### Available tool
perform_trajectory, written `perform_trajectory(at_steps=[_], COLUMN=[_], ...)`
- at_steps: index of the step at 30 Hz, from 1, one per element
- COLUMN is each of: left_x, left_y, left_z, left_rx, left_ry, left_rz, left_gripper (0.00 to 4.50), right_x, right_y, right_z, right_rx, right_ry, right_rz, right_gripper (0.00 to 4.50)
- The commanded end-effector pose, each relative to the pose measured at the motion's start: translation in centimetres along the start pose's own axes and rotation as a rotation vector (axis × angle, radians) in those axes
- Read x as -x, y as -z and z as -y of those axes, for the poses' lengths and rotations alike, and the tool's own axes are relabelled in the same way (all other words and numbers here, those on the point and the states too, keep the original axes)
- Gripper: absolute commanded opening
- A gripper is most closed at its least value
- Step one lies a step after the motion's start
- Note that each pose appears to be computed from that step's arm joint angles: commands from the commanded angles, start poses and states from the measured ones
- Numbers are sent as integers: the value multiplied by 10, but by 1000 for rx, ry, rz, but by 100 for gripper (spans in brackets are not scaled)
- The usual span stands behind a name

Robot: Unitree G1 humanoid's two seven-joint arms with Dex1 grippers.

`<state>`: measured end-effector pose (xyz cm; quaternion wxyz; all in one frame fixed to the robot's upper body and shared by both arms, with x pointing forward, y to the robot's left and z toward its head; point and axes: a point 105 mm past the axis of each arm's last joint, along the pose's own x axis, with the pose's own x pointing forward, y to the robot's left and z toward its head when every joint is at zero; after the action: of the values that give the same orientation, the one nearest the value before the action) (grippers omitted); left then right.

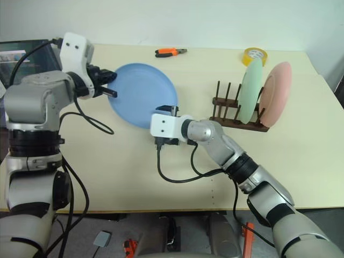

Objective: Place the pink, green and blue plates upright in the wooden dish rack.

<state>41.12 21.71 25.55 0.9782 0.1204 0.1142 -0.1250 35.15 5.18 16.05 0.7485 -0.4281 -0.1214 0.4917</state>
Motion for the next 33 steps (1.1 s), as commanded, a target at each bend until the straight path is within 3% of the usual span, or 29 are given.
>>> perform_trajectory(at_steps=[1,4,7,18,27,30,33], left_x=[9,11,11,11,9,9,10], left_y=[-20,-25,-26,-25,-22,-21,-21], left_z=[2,10,11,15,15,13,15], left_rx=[-4,6,7,11,-29,-28,-34], left_ry=[-5,19,22,34,31,30,48], left_rz=[65,77,76,69,49,51,59], left_gripper=[3,3,0,0,0,71,176], right_x=[-2,-7,-10,-13,-11,-10,-10], right_y=[-13,-12,-9,-4,-4,-4,-6], right_z=[7,5,4,5,9,10,11], right_rx=[34,15,11,6,11,12,13], right_ry=[26,28,33,50,73,80,87], right_rz=[48,45,35,16,17,23,34], right_gripper=[450,450,392,4,4,0,0])
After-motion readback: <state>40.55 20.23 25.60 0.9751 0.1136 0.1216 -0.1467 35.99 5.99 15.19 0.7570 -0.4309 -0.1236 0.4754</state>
